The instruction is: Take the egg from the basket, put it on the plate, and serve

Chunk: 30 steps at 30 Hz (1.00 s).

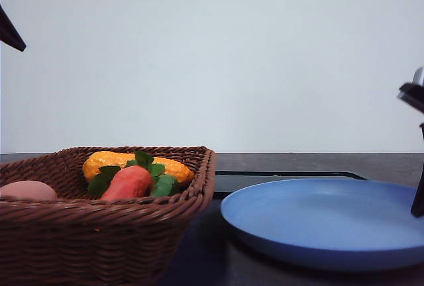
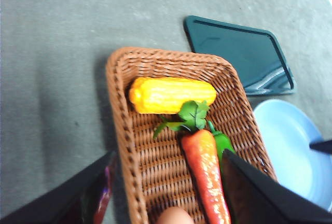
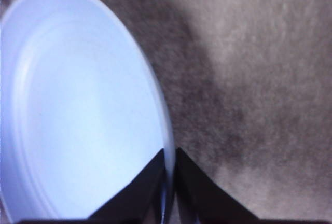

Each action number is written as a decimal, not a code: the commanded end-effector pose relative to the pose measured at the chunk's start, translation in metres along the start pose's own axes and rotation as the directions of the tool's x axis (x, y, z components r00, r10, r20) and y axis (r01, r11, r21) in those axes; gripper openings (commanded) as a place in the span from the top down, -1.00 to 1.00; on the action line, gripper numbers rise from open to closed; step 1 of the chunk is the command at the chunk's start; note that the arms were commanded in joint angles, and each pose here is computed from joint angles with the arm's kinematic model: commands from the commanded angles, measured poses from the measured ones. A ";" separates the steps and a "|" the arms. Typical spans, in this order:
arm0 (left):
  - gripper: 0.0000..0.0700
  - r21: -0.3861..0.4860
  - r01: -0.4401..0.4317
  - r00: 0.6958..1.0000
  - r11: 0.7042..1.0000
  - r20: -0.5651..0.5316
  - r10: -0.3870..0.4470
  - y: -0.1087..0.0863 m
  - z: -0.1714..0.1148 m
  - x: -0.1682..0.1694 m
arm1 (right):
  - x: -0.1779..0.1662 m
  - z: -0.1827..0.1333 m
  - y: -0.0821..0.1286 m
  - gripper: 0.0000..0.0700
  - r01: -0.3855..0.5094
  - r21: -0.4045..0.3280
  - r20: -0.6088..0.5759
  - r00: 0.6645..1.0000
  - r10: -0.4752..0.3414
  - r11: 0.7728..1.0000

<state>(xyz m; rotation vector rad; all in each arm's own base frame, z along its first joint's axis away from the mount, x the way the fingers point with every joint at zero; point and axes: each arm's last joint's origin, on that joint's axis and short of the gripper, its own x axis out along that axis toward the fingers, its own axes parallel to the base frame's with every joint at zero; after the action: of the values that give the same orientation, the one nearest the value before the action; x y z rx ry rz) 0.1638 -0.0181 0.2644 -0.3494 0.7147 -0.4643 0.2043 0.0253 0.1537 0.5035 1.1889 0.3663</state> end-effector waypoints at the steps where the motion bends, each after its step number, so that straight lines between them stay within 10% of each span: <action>1: -0.24 0.032 0.017 1.000 0.999 0.011 -0.017 -0.003 0.005 0.000 | -0.003 0.002 0.001 1.00 0.003 0.011 0.022 1.000 -0.003 1.000; 16: -0.27 0.208 0.022 0.984 0.978 -0.178 0.016 -0.048 -0.004 0.019 | -0.053 0.000 0.010 1.00 -0.013 -0.017 0.264 0.964 0.017 1.000; 30: -0.27 0.403 -0.063 0.850 0.913 -0.457 0.261 -0.081 -0.025 0.075 | -0.066 -0.002 0.012 1.00 -0.009 -0.025 0.331 0.943 0.017 1.000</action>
<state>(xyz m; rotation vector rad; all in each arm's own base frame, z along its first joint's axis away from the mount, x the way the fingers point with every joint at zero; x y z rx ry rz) 0.1706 -0.1249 0.2428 0.1936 1.1350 -0.5148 0.1785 0.0012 0.2090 0.5178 0.8651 0.2923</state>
